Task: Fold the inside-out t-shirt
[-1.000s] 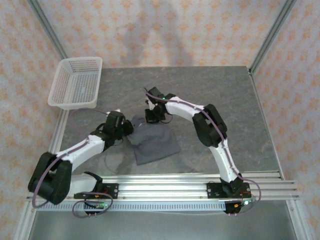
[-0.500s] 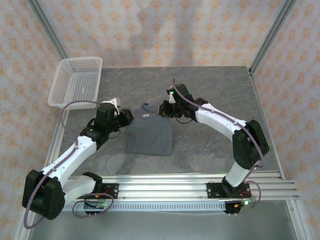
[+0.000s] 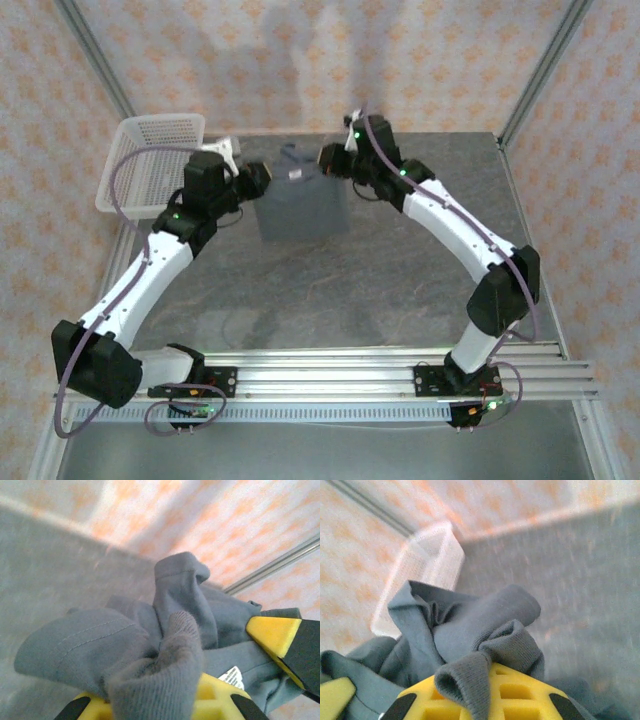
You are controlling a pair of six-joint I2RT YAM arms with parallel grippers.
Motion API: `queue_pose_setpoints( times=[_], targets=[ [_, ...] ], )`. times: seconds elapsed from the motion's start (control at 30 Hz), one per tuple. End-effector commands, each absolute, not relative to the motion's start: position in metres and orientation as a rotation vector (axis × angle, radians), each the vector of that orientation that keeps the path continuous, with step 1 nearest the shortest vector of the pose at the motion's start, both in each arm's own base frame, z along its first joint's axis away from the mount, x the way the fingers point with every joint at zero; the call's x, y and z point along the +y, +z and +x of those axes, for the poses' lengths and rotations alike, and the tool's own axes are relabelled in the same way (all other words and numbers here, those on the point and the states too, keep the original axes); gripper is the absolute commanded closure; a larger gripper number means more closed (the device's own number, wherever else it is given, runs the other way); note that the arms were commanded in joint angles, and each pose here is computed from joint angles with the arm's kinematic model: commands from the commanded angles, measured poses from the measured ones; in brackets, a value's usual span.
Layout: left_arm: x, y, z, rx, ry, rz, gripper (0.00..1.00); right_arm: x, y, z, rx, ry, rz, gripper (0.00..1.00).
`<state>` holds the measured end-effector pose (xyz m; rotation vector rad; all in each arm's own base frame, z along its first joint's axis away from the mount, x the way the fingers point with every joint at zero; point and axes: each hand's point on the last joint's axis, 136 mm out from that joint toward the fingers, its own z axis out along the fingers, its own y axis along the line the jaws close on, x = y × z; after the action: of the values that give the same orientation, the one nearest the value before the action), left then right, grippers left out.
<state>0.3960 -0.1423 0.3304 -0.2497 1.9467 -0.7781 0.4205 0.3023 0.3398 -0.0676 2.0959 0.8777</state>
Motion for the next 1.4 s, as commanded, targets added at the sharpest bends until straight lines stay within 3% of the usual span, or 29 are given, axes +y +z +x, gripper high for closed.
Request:
queue_pose_setpoints(
  times=[0.0,0.07,0.13,0.3,0.4,0.63,0.73,0.9,1.0,1.13,1.23,1.37],
  targets=[
    [-0.146,0.435,0.394,1.705,-0.788,-0.067,0.88,0.29,0.449,0.418,1.788,0.816,-0.183,1.0],
    [-0.148,0.455,0.388,1.655,-0.773,-0.017,0.87,0.286,0.464,0.411,1.715,0.797,-0.224,1.0],
    [-0.149,0.439,0.383,1.675,-0.749,0.001,0.87,0.281,0.438,0.405,1.706,0.781,-0.238,1.0],
    [-0.157,0.26,0.353,2.032,-0.805,-0.123,0.91,0.264,0.274,0.364,1.909,0.837,-0.16,1.0],
    [-0.157,0.191,0.31,2.165,-0.856,-0.236,0.92,0.256,0.213,0.322,2.064,0.874,-0.141,1.0],
    [-0.129,0.157,0.246,2.224,-0.823,-0.367,0.92,0.231,0.17,0.265,2.234,0.913,0.021,1.0],
    [-0.128,0.165,0.249,2.189,-0.827,-0.369,0.92,0.226,0.179,0.272,2.22,0.883,0.078,1.0],
    [-0.147,0.212,0.299,2.126,-0.793,-0.276,0.92,0.226,0.231,0.32,2.05,0.755,0.088,1.0],
    [-0.154,0.244,0.353,2.118,-0.698,-0.254,0.99,0.232,0.254,0.376,2.059,0.7,0.08,1.0],
    [-0.159,0.291,0.44,2.014,-0.697,-0.246,1.0,0.236,0.275,0.463,2.148,0.663,0.069,1.0],
    [-0.159,0.342,0.49,1.919,-0.708,-0.196,1.0,0.24,0.322,0.511,2.039,0.685,0.015,1.0],
    [-0.166,0.401,0.498,1.8,-0.704,-0.082,1.0,0.243,0.385,0.514,1.898,0.682,-0.102,1.0]
  ],
)
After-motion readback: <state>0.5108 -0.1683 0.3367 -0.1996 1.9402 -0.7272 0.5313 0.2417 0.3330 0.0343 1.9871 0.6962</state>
